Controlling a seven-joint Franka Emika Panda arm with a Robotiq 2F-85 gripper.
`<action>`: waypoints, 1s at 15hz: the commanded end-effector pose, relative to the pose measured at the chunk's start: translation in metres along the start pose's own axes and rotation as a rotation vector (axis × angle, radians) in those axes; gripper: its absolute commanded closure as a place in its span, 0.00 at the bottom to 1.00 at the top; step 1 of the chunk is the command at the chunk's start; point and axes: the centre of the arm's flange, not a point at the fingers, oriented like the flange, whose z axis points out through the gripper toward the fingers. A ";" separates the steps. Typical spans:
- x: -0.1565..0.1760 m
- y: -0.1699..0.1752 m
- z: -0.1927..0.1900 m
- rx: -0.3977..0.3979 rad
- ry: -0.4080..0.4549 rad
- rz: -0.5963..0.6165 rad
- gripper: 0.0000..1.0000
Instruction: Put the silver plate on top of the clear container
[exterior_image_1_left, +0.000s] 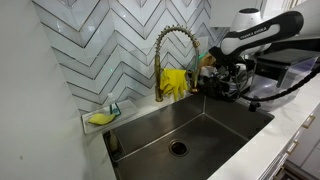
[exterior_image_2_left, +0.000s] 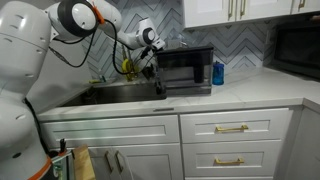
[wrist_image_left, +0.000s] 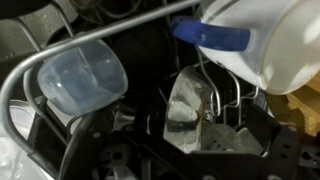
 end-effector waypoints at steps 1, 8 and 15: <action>0.004 -0.010 0.017 -0.008 0.047 0.041 0.00; 0.004 -0.018 0.026 0.028 0.043 0.068 0.02; 0.009 -0.023 0.016 0.072 0.054 0.066 0.51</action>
